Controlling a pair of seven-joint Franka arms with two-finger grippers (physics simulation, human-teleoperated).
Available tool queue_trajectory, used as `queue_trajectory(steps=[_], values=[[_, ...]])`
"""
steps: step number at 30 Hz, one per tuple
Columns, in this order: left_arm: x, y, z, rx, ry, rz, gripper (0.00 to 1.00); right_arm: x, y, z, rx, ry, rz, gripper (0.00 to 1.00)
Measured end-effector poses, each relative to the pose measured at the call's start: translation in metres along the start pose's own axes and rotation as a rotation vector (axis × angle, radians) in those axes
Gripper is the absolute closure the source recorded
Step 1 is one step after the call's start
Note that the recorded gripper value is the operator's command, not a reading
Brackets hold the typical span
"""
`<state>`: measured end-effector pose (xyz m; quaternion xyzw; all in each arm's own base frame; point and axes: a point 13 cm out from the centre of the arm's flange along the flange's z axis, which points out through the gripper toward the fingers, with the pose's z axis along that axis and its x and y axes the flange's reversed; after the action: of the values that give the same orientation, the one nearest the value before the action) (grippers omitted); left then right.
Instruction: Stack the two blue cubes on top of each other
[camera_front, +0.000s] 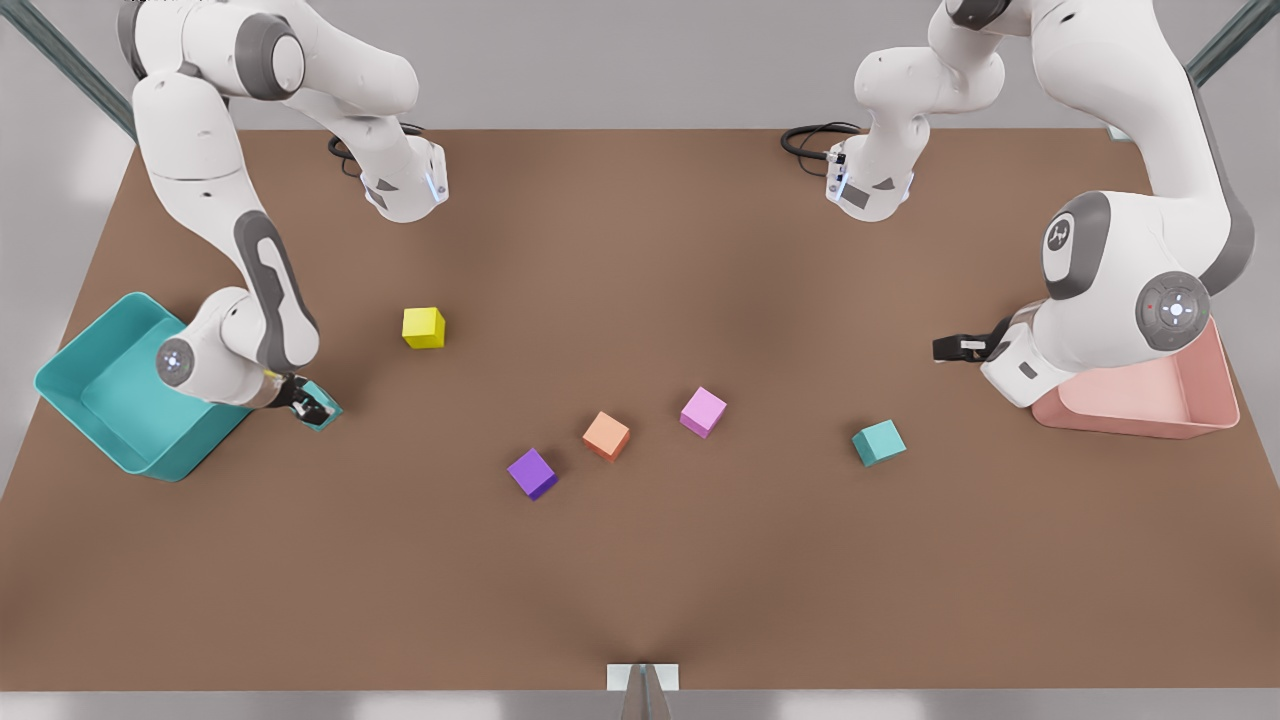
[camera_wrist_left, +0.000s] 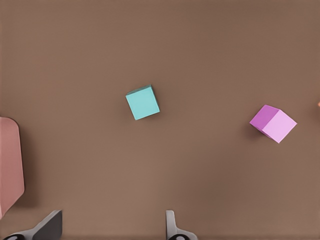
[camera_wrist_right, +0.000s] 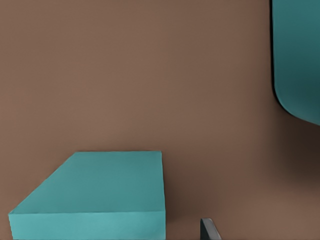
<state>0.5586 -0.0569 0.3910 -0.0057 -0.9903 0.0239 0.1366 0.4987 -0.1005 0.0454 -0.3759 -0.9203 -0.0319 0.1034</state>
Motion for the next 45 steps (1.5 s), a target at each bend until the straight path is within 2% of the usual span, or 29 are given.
queue_trajectory(steps=[8,9,11,14,19,22,24,28,31,33,36,41,45], values=[[0.002,-0.001,0.001,0.001,0.009,0.001,0.00,-0.003,0.002,0.015,-0.018,0.000,0.023,0.00],[0.002,-0.001,0.001,0.001,0.010,0.000,0.00,-0.003,0.003,0.014,-0.021,-0.003,0.023,0.03],[0.003,-0.001,0.000,0.002,0.010,0.000,0.00,-0.004,0.005,0.012,-0.027,-0.007,0.021,0.22],[0.003,-0.002,0.000,0.001,0.012,0.002,0.00,-0.005,0.006,0.010,-0.033,-0.008,0.015,0.39],[0.004,-0.003,0.001,0.000,0.015,0.003,0.00,-0.007,0.018,-0.007,-0.060,-0.030,-0.015,0.40],[0.004,-0.004,0.001,-0.001,0.015,0.005,0.00,0.000,0.063,-0.043,-0.093,-0.070,-0.097,0.40],[0.004,-0.004,0.002,-0.001,0.018,0.005,0.00,0.040,0.124,-0.055,-0.112,-0.072,-0.204,0.39],[-0.001,0.008,0.023,0.004,0.059,-0.025,0.00,0.156,0.255,-0.069,-0.160,-0.065,-0.419,0.39],[-0.004,0.025,0.077,-0.011,0.142,-0.078,0.00,0.234,0.338,-0.092,-0.208,-0.078,-0.529,0.38],[-0.007,0.046,0.144,-0.021,0.188,-0.157,0.00,0.269,0.378,-0.104,-0.237,-0.085,-0.556,0.38],[-0.024,0.041,0.191,-0.006,0.139,-0.236,0.00,0.322,0.424,-0.107,-0.262,-0.083,-0.569,0.38],[-0.056,0.004,0.222,0.026,0.030,-0.307,0.00,0.422,0.463,-0.081,-0.252,-0.053,-0.556,0.38],[-0.076,-0.001,0.234,0.042,-0.019,-0.378,0.00,0.472,0.463,-0.044,-0.203,-0.032,-0.507,0.38]])
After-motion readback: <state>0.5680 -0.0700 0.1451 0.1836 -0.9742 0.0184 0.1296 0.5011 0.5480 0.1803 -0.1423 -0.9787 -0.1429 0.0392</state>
